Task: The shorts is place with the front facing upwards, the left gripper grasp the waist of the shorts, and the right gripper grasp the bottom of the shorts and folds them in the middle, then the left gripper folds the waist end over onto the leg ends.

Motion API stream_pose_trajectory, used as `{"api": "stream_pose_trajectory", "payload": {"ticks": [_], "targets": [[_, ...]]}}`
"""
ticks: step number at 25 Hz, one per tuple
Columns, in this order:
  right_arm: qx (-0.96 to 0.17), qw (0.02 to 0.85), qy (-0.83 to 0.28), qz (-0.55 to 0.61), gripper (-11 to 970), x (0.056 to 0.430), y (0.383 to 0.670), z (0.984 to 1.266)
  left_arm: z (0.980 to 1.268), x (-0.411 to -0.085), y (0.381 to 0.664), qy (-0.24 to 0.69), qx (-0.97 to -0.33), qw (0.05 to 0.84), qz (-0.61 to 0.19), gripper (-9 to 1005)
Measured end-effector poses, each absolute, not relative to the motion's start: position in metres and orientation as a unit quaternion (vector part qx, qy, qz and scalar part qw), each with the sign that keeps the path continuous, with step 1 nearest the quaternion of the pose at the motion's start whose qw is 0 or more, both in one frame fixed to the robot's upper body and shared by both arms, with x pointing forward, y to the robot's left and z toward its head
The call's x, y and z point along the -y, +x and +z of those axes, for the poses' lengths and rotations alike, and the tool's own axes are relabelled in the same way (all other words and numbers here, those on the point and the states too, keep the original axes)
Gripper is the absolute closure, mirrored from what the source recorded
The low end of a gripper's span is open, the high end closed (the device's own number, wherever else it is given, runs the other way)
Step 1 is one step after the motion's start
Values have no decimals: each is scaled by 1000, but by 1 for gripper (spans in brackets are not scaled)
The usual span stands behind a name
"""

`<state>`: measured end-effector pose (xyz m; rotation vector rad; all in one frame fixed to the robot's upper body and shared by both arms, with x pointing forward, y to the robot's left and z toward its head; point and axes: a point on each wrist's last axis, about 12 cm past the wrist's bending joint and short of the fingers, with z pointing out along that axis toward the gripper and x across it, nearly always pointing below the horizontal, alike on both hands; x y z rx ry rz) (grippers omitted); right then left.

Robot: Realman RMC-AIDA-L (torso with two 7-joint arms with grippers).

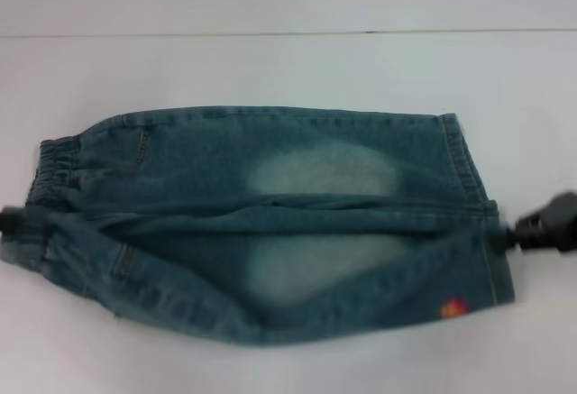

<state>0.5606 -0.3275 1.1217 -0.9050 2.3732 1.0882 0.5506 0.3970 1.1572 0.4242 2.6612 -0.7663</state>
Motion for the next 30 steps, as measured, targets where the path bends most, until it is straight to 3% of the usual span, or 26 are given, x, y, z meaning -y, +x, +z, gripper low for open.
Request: {"api": "stream_pose_trajectory", "payload": {"ticks": [3, 14, 30], "targets": [[-838, 255, -257, 408, 919, 332, 566, 1121, 1162, -401, 559, 112, -938, 193, -266, 915], [-830, 346, -164, 405, 917, 320, 587, 1106, 1155, -402, 579, 58, -929, 252, -266, 911], [-863, 394, -109, 297, 913, 301, 615, 1080, 1135, -405, 595, 6, -925, 309, -221, 906]]}}
